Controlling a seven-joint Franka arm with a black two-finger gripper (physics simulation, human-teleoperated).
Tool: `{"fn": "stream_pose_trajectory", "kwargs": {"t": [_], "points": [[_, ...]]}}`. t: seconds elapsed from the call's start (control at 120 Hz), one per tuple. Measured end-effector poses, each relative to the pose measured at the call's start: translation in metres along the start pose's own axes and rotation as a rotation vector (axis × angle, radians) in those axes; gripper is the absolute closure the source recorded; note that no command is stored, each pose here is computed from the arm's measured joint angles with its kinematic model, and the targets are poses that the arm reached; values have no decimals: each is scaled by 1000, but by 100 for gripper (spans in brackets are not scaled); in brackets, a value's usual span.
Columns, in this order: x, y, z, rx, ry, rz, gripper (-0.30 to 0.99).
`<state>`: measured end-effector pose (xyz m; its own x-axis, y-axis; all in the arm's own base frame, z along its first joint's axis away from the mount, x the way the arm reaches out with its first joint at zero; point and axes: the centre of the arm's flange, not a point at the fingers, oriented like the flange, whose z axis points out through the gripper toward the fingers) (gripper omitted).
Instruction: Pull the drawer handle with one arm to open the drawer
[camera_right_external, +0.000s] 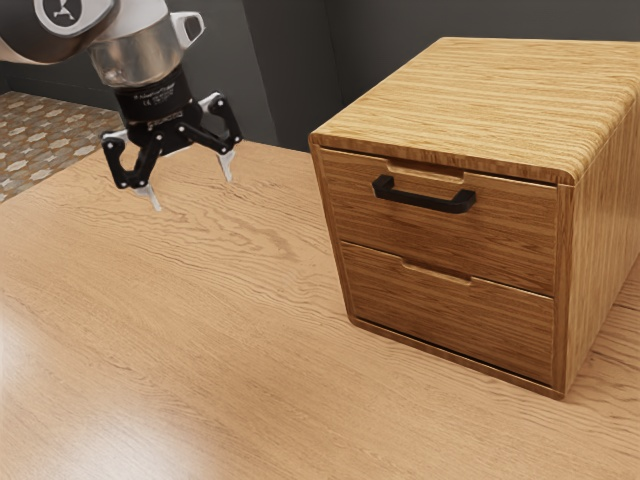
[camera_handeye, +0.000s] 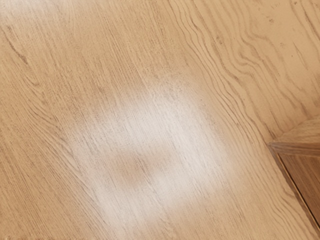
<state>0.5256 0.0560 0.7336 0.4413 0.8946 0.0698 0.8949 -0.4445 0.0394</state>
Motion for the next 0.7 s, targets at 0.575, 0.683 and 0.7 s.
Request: {"fn": "stream_pose_trajectory", "kwargs": {"t": [0.575,0.683,0.7], "points": [[33,-20,-44,-189,29,-442,3],[19,-30,-74,-298,55,-480,3],[11,-33,-83,-320,61,-476,3]]}}
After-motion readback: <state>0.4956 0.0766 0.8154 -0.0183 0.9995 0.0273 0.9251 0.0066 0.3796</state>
